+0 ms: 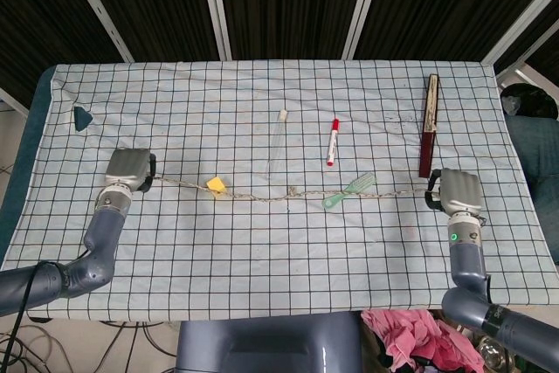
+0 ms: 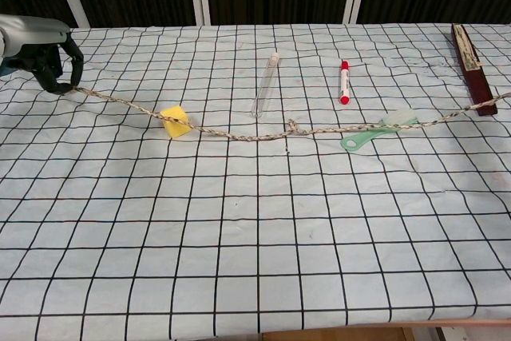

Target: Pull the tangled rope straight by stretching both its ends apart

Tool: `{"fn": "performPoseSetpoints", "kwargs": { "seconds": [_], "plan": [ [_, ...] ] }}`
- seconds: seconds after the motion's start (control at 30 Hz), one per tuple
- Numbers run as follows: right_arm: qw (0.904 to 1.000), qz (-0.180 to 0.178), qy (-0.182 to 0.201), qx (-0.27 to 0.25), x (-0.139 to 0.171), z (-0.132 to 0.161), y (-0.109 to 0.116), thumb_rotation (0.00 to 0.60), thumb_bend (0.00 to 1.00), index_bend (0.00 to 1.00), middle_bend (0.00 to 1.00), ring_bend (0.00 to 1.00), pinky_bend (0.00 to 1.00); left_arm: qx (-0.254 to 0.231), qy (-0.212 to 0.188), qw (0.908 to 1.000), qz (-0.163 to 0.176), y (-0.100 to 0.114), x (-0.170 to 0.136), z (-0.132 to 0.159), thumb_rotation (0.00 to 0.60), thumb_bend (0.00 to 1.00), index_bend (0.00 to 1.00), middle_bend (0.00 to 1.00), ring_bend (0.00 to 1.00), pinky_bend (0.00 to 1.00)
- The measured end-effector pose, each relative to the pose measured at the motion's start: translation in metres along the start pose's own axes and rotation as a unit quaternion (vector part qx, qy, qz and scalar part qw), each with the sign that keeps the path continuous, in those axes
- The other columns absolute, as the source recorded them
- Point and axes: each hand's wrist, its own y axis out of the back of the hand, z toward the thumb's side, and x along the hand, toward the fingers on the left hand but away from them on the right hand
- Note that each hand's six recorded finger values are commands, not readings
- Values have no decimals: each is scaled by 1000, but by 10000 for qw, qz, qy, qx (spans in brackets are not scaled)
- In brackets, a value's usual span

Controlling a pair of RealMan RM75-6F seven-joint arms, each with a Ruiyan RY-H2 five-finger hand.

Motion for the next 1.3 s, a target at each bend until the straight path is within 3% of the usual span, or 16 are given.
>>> {"fn": "performPoseSetpoints", "kwargs": {
  "seconds": [0.6,1.3],
  "plan": [
    [9994,78,-344,67,-9,-32,-6,600,472,644,965,1000,1000,-192,329,9992,-147,-15,7,-36,600,511,686,953,868,874],
    [9988,360,-294,148,-8,-35,-31,600,472,644,965,1000,1000,-556,166,9971,-499,-50,1,-49,600,512,686,952,868,874]
  ]
}}
